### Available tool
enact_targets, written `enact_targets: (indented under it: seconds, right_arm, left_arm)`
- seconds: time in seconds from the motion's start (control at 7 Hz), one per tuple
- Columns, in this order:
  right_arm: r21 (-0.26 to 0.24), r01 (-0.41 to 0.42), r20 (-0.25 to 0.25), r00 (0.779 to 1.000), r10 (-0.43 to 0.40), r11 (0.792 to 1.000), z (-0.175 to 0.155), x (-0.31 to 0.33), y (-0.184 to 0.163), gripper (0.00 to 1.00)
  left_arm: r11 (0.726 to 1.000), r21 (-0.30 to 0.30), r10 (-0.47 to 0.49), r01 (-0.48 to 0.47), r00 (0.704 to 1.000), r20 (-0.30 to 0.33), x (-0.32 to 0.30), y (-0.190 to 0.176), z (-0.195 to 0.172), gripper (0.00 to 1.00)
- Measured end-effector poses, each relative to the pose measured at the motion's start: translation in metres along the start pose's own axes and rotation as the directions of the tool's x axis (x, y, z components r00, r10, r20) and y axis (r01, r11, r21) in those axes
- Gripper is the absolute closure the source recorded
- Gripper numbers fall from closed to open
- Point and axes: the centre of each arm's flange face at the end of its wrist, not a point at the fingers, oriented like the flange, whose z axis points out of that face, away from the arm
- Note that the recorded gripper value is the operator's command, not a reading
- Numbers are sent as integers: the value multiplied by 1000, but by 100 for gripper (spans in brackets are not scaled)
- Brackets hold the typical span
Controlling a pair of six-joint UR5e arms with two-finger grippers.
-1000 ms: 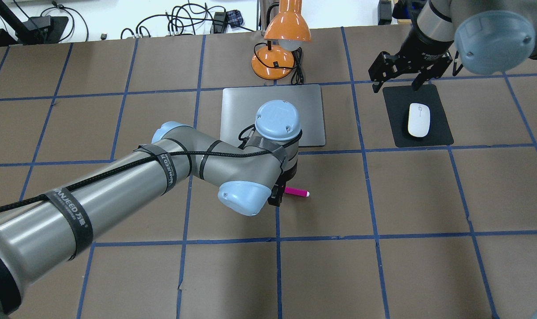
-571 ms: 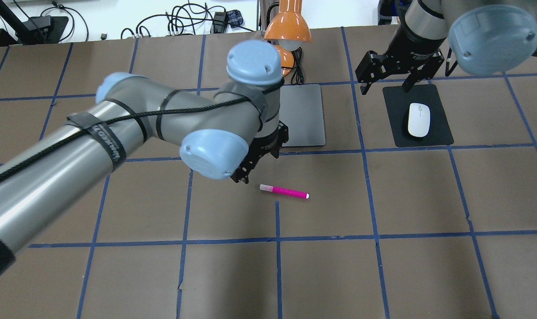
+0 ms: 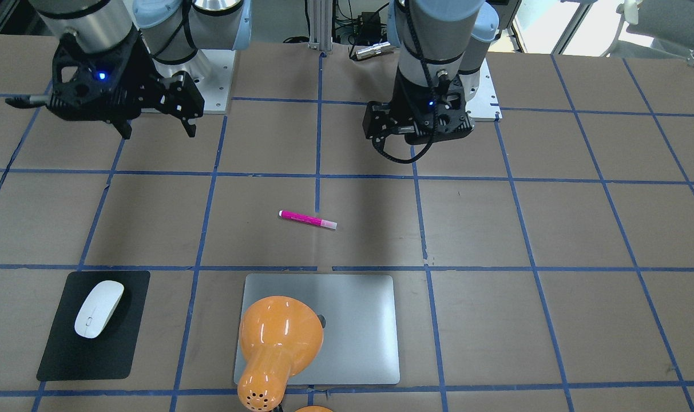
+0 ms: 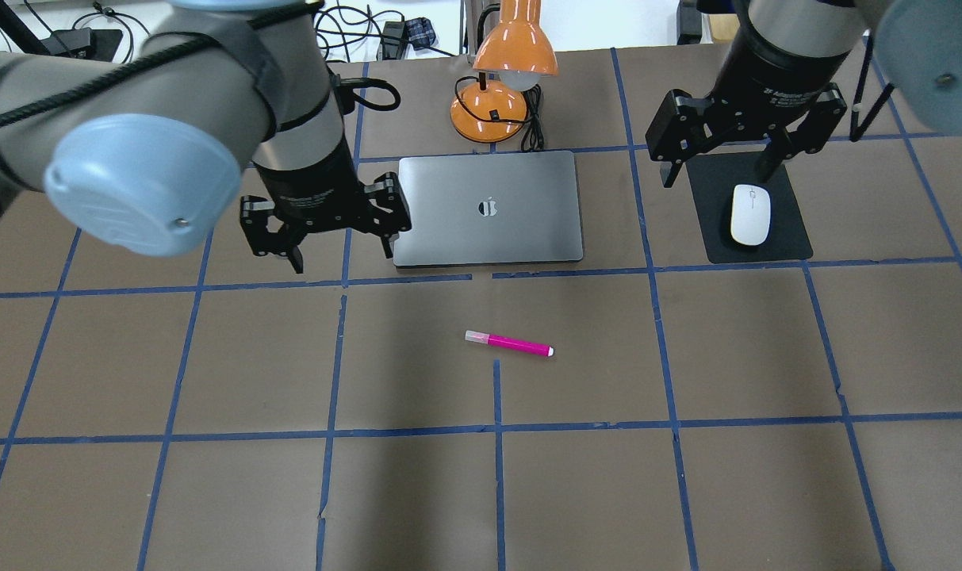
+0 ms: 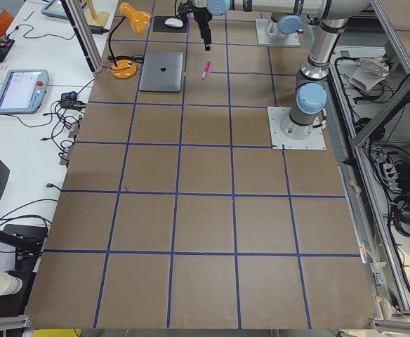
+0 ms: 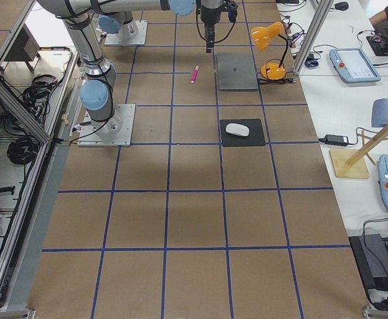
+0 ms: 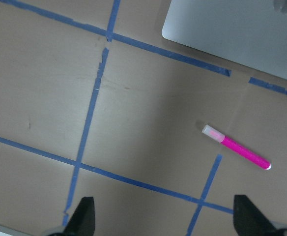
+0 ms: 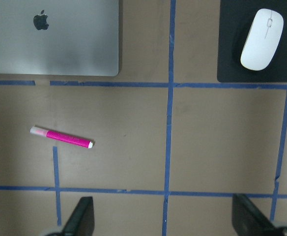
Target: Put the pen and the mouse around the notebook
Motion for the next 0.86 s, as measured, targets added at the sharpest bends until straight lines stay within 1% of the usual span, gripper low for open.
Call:
enact_targets:
  seconds: [0.14, 0.29, 0.43, 0.57, 0.71, 0.86]
  right_arm:
    - [2, -13, 7, 1000, 13, 1000, -3, 0, 6, 0]
    - [9, -1, -15, 1000, 1, 1000, 1, 3, 1, 0]
    - [20, 6, -35, 999, -5, 1000, 3, 4, -5, 0]
    - [22, 6, -44, 999, -5, 1000, 5, 5, -7, 0]
    - [21, 1, -47, 999, 0, 1000, 8, 5, -8, 0]
    - [22, -1, -48, 999, 2, 1000, 9, 5, -9, 0]
  left_arm:
    - [997, 26, 71, -70, 997, -10, -27, 2, -18, 0]
    - [990, 56, 130, -129, 991, -16, -55, 1, -33, 0]
    - [982, 91, 167, -165, 986, -18, -79, -1, -45, 0]
    - [977, 129, 173, -170, 985, -16, -91, -3, -52, 0]
    - [974, 164, 160, -156, 987, -16, -94, -5, -55, 0]
    - [976, 184, 124, -118, 992, -22, -95, -7, -56, 0]
